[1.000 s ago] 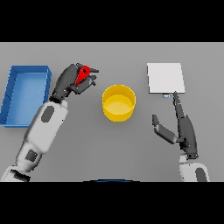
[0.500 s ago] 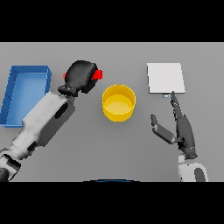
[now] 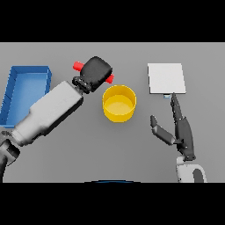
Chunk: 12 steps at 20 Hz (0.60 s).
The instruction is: Pick up the red beaker and tilt it to pour out 1 green nut into yellow bowl. Pick up the yellow bowl and place it on the metallic measuring scale.
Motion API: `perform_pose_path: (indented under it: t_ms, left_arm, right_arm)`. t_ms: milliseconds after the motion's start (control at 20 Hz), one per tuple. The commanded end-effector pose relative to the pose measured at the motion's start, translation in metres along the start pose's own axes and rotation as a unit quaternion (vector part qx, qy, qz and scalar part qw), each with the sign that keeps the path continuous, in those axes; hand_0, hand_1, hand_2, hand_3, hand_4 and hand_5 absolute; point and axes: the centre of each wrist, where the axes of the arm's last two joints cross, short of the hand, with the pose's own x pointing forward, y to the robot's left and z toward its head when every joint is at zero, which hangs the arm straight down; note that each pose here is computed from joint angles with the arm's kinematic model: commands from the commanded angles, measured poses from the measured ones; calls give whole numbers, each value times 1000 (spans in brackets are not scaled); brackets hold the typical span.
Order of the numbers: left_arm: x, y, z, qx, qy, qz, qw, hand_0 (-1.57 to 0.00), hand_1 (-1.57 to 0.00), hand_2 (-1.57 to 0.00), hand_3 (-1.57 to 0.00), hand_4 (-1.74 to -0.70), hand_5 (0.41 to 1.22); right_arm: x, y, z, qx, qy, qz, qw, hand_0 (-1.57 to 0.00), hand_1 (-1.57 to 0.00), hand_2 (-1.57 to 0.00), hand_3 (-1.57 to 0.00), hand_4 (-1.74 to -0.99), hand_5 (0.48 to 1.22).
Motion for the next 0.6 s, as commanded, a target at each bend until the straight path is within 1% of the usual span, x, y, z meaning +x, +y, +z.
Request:
perform_pose_path:
  t_ms: [0,50,100,250,300,350,400,450,550]
  left_arm:
    - [3,-1,-2,-10,-13,-22,1000,-1571,-1571,-1571,-1383,-1713,1217]
    - [4,2,-5,-22,-23,-48,998,-1571,-1571,-1571,-1420,-1718,1218]
    - [9,-1,-5,-25,-32,-75,996,-1571,-1571,-1571,-1451,-1723,1218]
    - [17,2,-10,-49,-42,-148,987,-1571,-1571,-1571,-1509,-1732,1220]
    - [20,1,-11,-57,-43,-168,983,-1571,-1571,-1571,-1522,-1734,1220]
    - [24,3,-11,-62,-50,-187,979,-1571,-1571,-1571,-1532,-1735,1220]
    - [22,5,-13,-71,-51,-208,974,-1571,-1571,-1571,-1539,-1736,1220]
    - [25,8,-15,-68,-54,-225,970,-1571,-1571,-1571,-1546,-1737,1220]
    - [26,9,-18,-70,-60,-257,962,-1571,-1571,-1571,-1555,-1739,1221]
  right_arm:
    - [-1,-3,1,0,0,-8,1000,1,1,1,1,-1295,664]
    - [0,-2,0,0,2,-12,1000,1,1,1,1,-1294,657]
    - [0,-1,-4,-1,4,-17,1000,1,1,1,1,-1294,653]
    - [1,0,0,-6,-3,-16,1000,1,1,1,1,-1291,640]
    - [-1,-1,2,-8,5,-14,1000,1,1,1,1,-1291,634]
    - [0,-3,-1,-8,7,-13,1000,1,1,1,1,-1293,631]
    - [1,-5,0,-11,3,-8,1000,1,1,1,1,-1291,631]
    - [0,-4,3,-11,3,-7,1000,1,1,1,1,-1288,627]
    - [1,-2,-2,-15,9,-4,1000,1,1,1,1,-1278,609]
